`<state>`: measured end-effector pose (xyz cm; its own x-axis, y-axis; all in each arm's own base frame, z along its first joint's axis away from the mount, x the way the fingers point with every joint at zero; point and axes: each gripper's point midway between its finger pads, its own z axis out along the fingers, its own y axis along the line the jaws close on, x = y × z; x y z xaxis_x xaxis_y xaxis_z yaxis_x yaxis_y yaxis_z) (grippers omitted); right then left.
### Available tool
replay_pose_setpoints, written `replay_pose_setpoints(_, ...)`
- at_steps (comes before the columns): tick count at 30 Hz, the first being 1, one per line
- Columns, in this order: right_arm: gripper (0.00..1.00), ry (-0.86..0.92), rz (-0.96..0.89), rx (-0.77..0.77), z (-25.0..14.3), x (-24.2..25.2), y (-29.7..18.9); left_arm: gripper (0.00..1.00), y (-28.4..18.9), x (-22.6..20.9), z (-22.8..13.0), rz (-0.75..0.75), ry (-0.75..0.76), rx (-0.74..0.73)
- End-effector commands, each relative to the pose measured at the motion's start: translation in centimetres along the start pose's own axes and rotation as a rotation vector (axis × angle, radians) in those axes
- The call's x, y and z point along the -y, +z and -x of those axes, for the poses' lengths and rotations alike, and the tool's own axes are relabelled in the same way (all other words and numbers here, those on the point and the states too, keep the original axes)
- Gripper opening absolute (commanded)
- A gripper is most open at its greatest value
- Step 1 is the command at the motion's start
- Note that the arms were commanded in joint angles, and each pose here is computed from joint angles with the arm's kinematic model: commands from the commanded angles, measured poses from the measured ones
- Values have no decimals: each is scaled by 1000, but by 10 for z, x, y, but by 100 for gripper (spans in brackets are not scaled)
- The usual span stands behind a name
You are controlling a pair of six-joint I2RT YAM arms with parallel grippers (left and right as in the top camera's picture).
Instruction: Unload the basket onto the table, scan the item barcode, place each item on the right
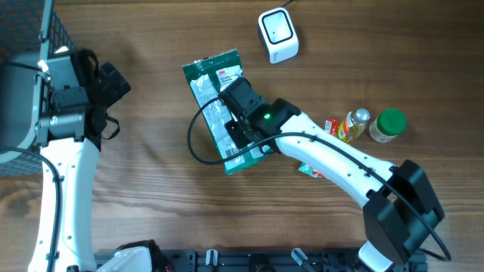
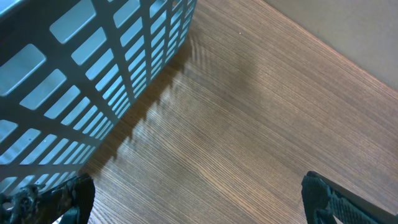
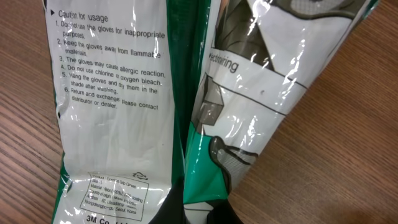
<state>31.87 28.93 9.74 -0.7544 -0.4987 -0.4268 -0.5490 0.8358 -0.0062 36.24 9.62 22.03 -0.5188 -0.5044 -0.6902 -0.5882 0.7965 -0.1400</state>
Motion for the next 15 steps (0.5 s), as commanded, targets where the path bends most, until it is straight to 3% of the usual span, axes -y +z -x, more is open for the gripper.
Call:
replay_pose_setpoints(1,4,-12,35,16,5,-8,-6,100,-1,-1,3,4,4,9)
replay_pose_setpoints(15,4,34,69,-20,-3,-13,-5,100,-1,-1,3,5,4,9)
